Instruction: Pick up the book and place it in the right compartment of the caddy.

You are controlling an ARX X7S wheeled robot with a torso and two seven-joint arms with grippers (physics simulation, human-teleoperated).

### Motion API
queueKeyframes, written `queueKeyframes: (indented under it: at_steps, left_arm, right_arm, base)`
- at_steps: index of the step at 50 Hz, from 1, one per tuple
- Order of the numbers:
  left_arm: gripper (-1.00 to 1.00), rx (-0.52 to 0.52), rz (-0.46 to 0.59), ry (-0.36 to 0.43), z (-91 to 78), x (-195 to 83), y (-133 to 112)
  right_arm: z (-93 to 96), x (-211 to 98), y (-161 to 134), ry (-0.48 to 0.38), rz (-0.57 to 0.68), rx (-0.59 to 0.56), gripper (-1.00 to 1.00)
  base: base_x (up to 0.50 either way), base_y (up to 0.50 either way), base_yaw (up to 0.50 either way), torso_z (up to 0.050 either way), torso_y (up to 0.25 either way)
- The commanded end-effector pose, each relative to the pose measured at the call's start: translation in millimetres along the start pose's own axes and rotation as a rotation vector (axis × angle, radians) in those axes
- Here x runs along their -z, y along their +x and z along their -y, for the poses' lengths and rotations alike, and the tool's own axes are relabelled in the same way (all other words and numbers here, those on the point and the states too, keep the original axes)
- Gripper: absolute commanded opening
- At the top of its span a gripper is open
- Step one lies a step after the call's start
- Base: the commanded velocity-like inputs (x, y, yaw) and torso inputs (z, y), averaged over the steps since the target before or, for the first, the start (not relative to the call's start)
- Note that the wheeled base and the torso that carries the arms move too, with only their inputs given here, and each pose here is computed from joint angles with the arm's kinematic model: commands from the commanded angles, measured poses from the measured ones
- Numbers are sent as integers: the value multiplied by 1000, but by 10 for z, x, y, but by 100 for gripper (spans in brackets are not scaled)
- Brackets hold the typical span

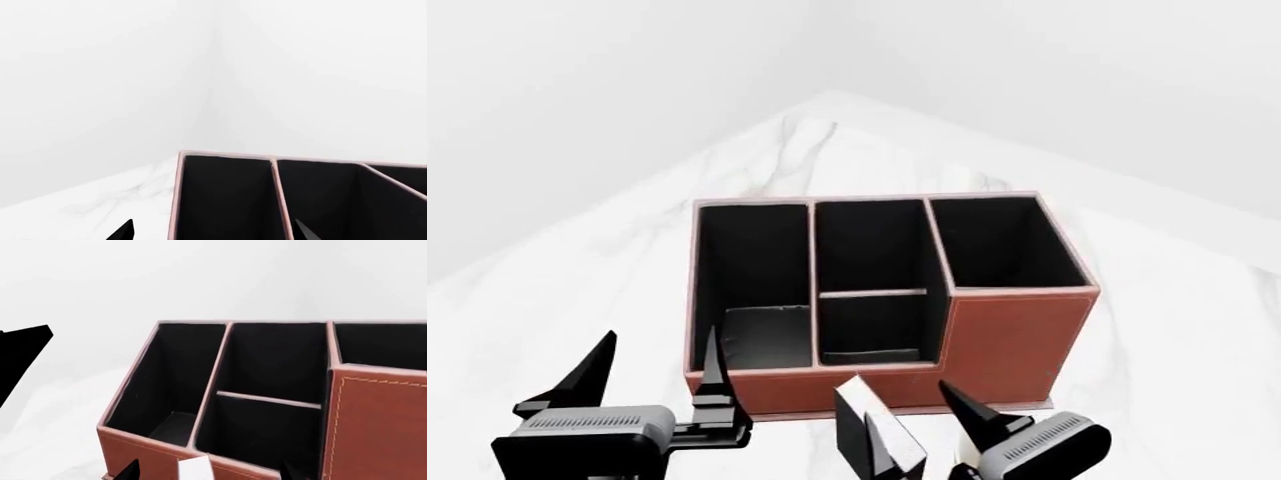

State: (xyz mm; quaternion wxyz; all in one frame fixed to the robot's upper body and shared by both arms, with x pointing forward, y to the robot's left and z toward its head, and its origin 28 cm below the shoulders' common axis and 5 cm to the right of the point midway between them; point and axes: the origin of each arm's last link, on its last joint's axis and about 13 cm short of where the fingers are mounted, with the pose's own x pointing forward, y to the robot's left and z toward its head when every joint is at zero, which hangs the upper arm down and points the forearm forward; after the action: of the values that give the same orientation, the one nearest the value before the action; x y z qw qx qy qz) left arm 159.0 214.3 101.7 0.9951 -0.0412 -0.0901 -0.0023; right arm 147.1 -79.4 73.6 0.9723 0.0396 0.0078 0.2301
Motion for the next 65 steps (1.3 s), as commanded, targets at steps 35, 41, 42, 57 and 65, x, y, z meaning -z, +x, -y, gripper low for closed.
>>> queueKeyframes:
  at_steps: [35,41,42,57,65]
  left_arm:
    - [100,5,-10,-1,8,17,4]
    - [100,7,-12,0,14,24,3]
    - [100,7,-12,0,14,24,3]
    - [100,8,-13,1,19,27,3]
    - [100,8,-14,1,19,28,2]
  right_arm:
    - [-39,329,-8,30,-86,-38,100]
    - [-14,363,-10,32,-93,-25,100]
    - [-12,367,-10,32,-94,-24,100]
    - [32,380,2,18,-103,-10,100]
    - [39,406,3,15,-112,-11,100]
  base:
    - [0,0,0,0,0]
    - [0,0,0,0,0]
    - [0,0,0,0,0]
    - [0,0,0,0,0]
    - [0,0,0,0,0]
